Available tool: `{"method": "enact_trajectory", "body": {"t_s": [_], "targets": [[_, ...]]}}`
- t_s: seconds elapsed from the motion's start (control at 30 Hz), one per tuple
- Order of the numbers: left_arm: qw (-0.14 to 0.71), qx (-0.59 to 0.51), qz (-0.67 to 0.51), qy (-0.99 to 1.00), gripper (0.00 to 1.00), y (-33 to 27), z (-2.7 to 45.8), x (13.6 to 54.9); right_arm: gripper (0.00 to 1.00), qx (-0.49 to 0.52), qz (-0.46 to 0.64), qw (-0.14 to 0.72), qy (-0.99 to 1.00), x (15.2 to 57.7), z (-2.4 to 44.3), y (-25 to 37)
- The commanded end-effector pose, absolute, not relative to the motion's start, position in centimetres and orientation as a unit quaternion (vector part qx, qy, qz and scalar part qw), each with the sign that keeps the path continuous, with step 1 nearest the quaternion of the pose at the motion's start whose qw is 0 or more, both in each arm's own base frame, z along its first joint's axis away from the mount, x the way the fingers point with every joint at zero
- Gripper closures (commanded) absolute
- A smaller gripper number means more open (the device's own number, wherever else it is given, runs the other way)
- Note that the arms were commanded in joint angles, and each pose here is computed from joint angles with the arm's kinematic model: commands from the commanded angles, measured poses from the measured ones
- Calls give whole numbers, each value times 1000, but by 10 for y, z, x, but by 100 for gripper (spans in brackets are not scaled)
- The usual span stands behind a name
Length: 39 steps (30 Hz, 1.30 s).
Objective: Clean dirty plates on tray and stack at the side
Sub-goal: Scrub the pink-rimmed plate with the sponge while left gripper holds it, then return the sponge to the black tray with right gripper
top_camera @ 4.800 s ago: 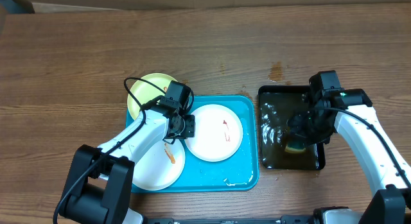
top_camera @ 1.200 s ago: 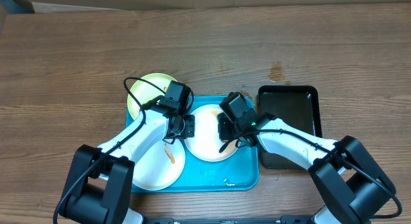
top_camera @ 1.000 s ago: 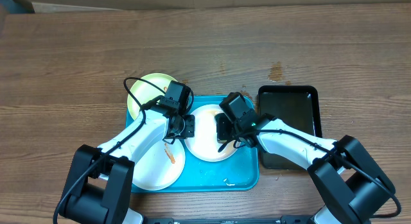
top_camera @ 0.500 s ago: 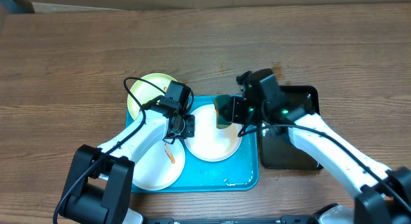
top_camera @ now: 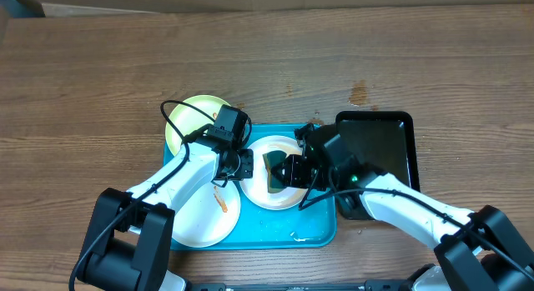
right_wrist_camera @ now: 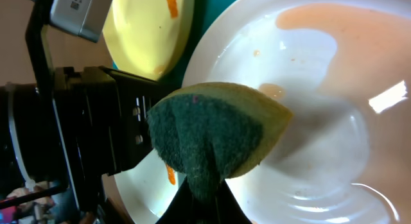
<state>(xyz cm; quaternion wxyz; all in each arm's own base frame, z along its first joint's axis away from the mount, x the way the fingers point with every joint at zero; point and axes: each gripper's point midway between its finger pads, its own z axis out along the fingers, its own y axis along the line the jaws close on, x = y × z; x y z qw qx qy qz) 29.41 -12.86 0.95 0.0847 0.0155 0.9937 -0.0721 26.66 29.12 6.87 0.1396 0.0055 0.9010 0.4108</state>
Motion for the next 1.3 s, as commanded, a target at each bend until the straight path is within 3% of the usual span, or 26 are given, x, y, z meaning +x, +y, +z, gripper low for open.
{"method": "enact_trajectory", "body": {"t_s": [0.0, 0.53, 0.77, 1.07, 1.27], "targets": [[78, 13, -68, 995, 96, -127, 5, 291, 96, 38, 422, 141, 895, 267, 62, 289], [75, 13, -66, 995, 96, -127, 4, 289, 96, 24, 419, 133, 898, 277, 9, 291], [75, 13, -66, 995, 96, -127, 4, 289, 96, -17, 419, 138, 897, 278, 23, 282], [76, 13, -66, 995, 96, -127, 4, 289, 96, -11, 259, 193, 946, 287, 22, 226], [76, 13, -66, 995, 96, -127, 4, 289, 96, -71, 302, 224, 924, 304, 61, 252]]}}
